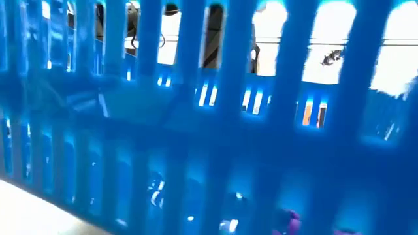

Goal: Sort Halloween decoration
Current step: Move the blue bin to the bottom of the table

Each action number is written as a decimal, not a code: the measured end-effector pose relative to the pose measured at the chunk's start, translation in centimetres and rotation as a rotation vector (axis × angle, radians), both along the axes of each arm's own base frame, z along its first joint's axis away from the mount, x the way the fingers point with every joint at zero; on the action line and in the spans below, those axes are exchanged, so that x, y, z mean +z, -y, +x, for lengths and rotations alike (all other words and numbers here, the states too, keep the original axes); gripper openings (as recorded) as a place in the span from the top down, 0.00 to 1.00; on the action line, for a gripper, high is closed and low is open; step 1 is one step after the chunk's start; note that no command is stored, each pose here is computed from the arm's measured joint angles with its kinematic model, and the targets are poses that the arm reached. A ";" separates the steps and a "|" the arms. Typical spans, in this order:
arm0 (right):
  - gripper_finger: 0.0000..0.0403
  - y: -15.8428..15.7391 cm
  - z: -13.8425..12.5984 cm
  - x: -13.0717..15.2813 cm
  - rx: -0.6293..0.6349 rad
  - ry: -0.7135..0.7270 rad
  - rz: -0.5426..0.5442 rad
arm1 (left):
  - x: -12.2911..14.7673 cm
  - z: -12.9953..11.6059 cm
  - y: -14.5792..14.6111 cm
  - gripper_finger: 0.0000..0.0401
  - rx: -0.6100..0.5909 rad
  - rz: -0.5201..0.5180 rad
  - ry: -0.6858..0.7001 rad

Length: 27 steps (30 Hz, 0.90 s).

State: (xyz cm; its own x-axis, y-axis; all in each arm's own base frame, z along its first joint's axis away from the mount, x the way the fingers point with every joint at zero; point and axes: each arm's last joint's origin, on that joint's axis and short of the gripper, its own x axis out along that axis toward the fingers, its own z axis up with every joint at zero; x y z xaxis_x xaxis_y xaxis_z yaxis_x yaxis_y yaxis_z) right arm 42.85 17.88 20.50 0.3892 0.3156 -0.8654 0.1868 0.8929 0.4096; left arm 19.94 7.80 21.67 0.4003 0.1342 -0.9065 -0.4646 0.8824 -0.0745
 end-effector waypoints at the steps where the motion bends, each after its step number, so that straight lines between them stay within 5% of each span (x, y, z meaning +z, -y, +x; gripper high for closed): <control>1: 0.96 0.0 0.0 0.0 0.000 0.000 0.000 | 0.0 0.0 0.0 1.00 0.000 0.000 0.000; 10: 0.77 0.0 0.0 0.0 -0.001 0.001 -0.003 | 0.0 0.0 0.0 1.00 0.000 0.000 0.000; 16: 0.73 0.2 -0.4 -0.2 0.006 -0.039 -0.024 | 0.0 -0.1 0.0 1.00 -0.001 -0.004 -0.010; 23: 0.77 2.0 -3.8 1.4 -0.035 -0.263 -0.240 | -0.3 -0.6 0.2 1.00 -0.001 -0.023 -0.067; 27: 0.77 3.0 -4.9 3.0 -0.058 -0.271 -0.335 | -0.3 -0.8 0.3 1.00 -0.009 -0.026 -0.091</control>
